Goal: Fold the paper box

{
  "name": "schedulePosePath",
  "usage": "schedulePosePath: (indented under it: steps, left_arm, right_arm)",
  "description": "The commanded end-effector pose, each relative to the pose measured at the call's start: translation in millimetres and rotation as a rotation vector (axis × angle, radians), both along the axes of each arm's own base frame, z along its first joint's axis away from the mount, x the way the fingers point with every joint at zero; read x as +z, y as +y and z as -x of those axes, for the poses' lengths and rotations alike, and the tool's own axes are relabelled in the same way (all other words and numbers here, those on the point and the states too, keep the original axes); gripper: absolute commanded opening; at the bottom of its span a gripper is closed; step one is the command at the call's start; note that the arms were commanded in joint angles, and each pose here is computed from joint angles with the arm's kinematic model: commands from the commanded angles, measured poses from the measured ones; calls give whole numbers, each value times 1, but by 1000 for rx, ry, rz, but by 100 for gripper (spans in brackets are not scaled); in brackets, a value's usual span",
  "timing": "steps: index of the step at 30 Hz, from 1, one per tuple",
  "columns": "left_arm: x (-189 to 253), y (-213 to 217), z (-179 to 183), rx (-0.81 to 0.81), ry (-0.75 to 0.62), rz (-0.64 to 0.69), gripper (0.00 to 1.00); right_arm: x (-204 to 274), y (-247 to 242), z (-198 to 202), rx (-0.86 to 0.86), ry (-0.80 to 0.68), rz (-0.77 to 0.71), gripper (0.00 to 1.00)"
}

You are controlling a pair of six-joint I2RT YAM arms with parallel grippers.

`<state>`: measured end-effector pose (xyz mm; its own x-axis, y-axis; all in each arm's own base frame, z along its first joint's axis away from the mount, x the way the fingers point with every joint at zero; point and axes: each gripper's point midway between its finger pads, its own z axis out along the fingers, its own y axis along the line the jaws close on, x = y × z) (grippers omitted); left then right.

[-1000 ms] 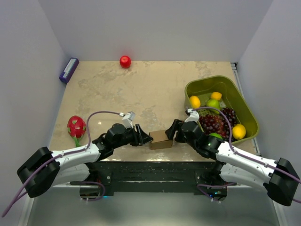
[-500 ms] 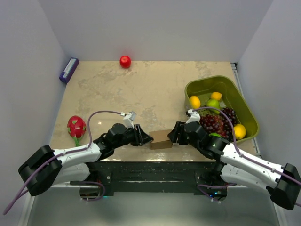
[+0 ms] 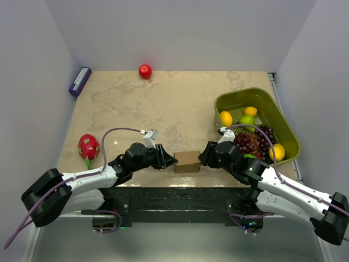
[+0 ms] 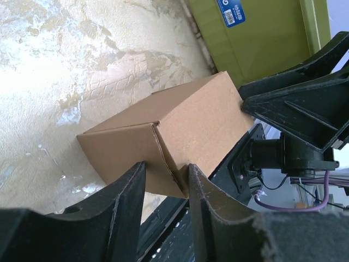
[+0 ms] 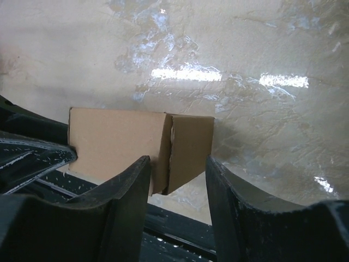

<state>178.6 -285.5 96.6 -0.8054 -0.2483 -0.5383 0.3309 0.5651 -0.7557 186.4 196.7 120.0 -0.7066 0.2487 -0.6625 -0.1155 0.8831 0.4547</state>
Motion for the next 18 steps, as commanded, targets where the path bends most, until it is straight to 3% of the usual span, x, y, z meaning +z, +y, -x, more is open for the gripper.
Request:
schedulePosePath:
  steps: [1, 7, 18]
  left_arm:
    - [-20, 9, 1, 1, 8, -100, 40]
    - [-20, 9, 0, 0, 0, -111, 39]
    - [-24, 13, -3, -3, -17, -164, 34]
  right_arm:
    - [16, -3, -7, -31, -38, -9, 45]
    - [-5, -1, 2, 3, 20, 18, 27]
    - [-60, -25, 28, 19, 165, 157, 21]
